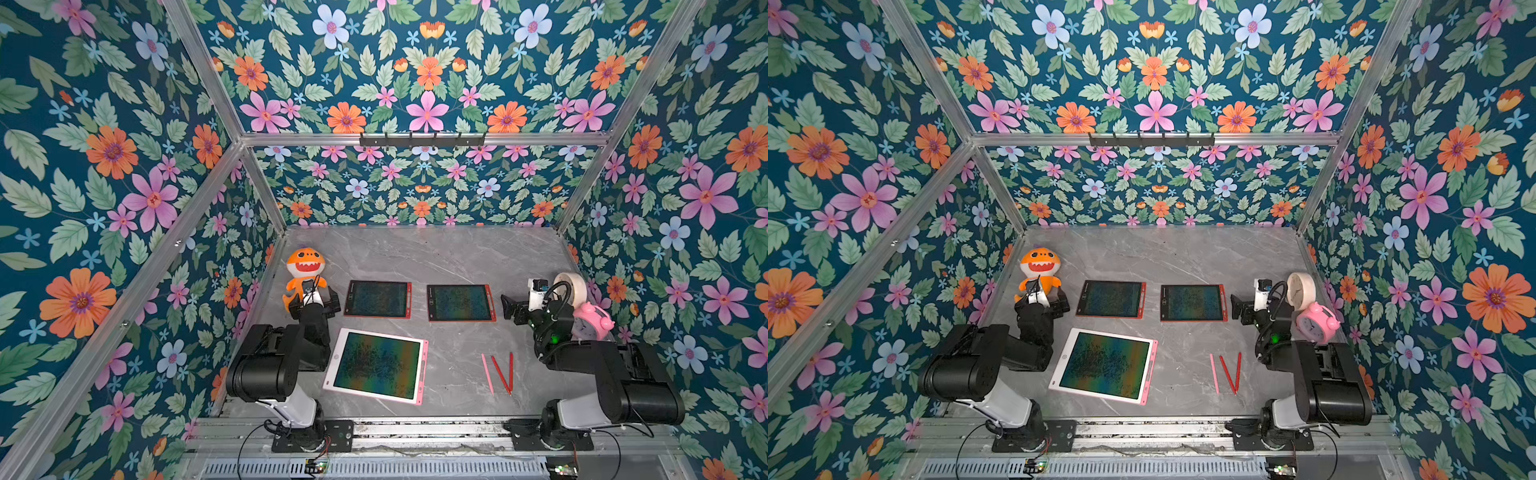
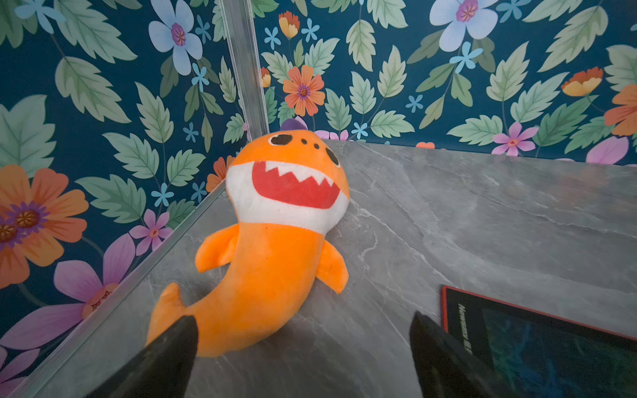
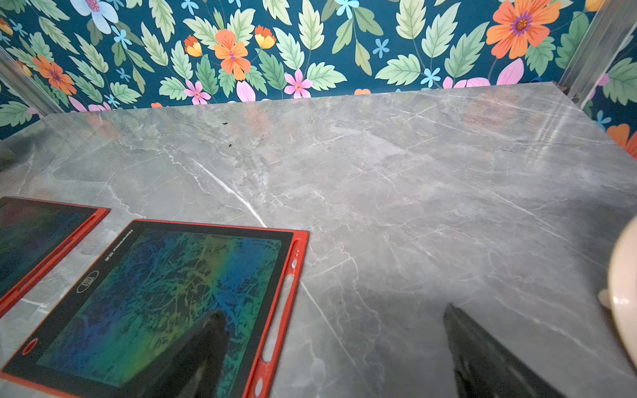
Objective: Place the stylus back onto the writing tablet
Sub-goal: Pick up the stylus from the center of the board.
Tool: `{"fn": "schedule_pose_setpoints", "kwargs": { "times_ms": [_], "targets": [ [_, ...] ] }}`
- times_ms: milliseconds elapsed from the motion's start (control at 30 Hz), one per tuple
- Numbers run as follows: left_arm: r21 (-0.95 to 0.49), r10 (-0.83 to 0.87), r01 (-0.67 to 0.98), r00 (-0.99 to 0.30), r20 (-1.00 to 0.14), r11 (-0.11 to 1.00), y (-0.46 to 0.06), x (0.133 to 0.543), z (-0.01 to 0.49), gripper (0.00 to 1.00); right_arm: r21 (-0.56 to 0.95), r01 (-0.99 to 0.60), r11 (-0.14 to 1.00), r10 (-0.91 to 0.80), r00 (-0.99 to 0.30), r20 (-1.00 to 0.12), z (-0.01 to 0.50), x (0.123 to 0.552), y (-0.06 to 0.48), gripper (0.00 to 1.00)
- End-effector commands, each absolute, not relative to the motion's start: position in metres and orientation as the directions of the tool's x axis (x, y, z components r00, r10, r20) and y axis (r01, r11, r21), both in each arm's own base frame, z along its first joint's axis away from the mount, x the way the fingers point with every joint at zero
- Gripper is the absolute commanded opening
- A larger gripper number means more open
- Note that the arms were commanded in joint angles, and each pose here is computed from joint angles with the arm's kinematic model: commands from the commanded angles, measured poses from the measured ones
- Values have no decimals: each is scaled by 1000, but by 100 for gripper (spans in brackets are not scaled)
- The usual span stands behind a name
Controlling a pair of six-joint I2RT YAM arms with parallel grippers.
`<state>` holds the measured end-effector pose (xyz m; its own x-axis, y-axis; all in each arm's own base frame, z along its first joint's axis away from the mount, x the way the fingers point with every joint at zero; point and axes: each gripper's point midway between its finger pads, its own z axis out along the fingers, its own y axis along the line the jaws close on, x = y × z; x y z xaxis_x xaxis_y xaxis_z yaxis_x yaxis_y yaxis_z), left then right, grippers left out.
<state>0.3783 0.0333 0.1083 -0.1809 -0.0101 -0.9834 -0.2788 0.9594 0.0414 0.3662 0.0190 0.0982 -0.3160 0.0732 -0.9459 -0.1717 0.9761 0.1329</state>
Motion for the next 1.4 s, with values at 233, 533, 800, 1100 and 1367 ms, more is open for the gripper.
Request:
{"fn": "schedule_pose_setpoints", "kwargs": {
  "times_ms": [233, 533, 800, 1100, 1367],
  "targets": [
    [41, -6, -281, -163, -987, 959, 34, 380, 113, 100, 125, -135, 983, 79, -306, -949, 102, 372, 12, 99],
    [40, -6, -281, -160, -987, 959, 34, 380, 114, 100, 142, 2, 990, 135, -323, -937, 99, 377, -10, 99],
    [41, -6, -279, -163, -987, 960, 33, 381, 113, 100, 141, 1, 990, 134, -324, -937, 99, 376, -9, 99],
    [62, 42, -296, -73, -996, 953, 25, 360, 134, 100, 117, 314, 942, 204, -260, -944, 156, 346, -43, 99],
    [-80, -131, -352, -124, -984, 933, 0, 351, 212, 100, 526, 390, 756, 638, -253, -728, 200, 259, -34, 99]
  ]
}}
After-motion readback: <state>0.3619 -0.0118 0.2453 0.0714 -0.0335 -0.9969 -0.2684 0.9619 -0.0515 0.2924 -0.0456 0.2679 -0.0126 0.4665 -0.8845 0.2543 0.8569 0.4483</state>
